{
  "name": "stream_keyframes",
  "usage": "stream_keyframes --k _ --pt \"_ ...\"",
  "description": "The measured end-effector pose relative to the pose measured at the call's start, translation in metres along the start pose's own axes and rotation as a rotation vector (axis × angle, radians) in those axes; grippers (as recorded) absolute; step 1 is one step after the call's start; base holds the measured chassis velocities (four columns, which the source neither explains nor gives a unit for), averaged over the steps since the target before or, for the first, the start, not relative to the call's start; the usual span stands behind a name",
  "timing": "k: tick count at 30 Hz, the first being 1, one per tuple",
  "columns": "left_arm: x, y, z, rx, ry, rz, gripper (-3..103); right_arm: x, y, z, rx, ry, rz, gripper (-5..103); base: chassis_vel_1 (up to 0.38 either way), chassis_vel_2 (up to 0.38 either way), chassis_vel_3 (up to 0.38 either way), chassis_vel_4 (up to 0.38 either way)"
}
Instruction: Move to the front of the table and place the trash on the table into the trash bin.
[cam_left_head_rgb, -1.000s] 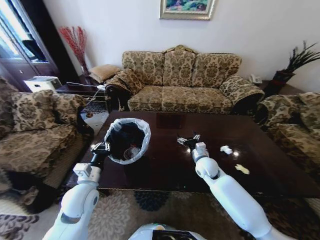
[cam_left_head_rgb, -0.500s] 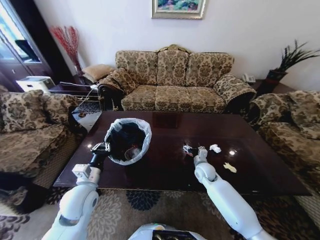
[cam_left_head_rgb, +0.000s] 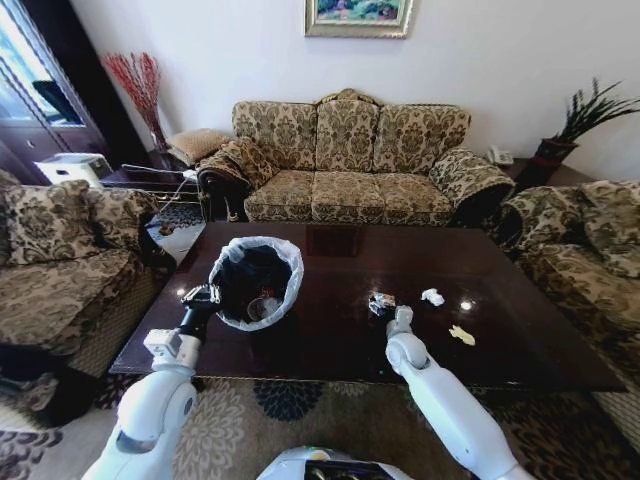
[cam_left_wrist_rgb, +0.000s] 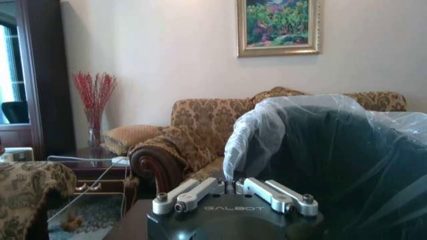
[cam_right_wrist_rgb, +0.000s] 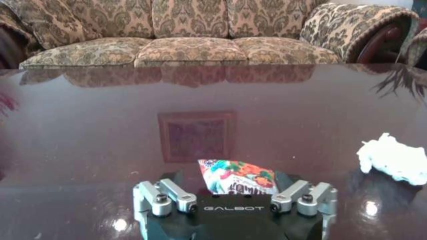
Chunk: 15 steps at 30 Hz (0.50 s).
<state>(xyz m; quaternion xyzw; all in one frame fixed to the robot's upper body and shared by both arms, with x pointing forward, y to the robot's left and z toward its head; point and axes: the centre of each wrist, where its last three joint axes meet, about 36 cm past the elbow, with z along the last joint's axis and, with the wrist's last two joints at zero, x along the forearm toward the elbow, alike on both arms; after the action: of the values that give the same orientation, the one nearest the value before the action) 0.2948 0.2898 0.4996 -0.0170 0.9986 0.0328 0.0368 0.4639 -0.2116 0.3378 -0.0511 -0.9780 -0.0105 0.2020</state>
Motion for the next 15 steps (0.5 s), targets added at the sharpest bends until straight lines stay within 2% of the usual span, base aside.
stream_keyframes --k 3,5,6,8,11,13,14,15 --pt "-0.0004 0.0002 -0.0001 0.000 -0.001 0.001 3 -0.0005 0.0011 0.0024 -0.003 0.006 0.002 82 0.000 0.000 0.000 0.000" --pt "-0.0017 0.0011 0.0001 0.001 -0.003 0.002 3 -0.0011 0.0017 0.0060 -0.010 0.016 0.013 71 0.000 0.000 0.000 0.000" --pt "-0.0017 0.0011 0.0001 0.001 -0.003 0.002 3 -0.0011 0.0017 0.0060 -0.010 0.016 0.013 71 0.000 0.000 0.000 0.000" --pt "-0.0026 0.0019 0.0003 0.001 -0.003 0.001 3 -0.0010 0.0011 0.0082 -0.013 0.021 0.019 58 0.000 0.000 0.000 0.000" --pt "-0.0032 0.0021 0.0006 0.002 -0.004 0.000 3 -0.0010 0.0008 0.0091 -0.013 0.021 0.022 53 0.000 0.000 0.000 0.000" --pt "-0.0042 0.0019 0.0018 0.004 -0.003 0.000 3 -0.0011 0.0006 0.0089 -0.015 0.019 0.028 42 0.000 0.000 0.000 0.000" --pt "-0.0042 0.0019 0.0018 0.004 -0.003 0.000 3 -0.0011 0.0006 0.0089 -0.015 0.019 0.028 42 0.000 0.000 0.000 0.000" --pt "-0.0049 0.0018 0.0025 0.005 -0.003 0.000 3 -0.0011 0.0008 0.0088 -0.016 0.017 0.032 37 0.000 0.000 0.000 0.000"
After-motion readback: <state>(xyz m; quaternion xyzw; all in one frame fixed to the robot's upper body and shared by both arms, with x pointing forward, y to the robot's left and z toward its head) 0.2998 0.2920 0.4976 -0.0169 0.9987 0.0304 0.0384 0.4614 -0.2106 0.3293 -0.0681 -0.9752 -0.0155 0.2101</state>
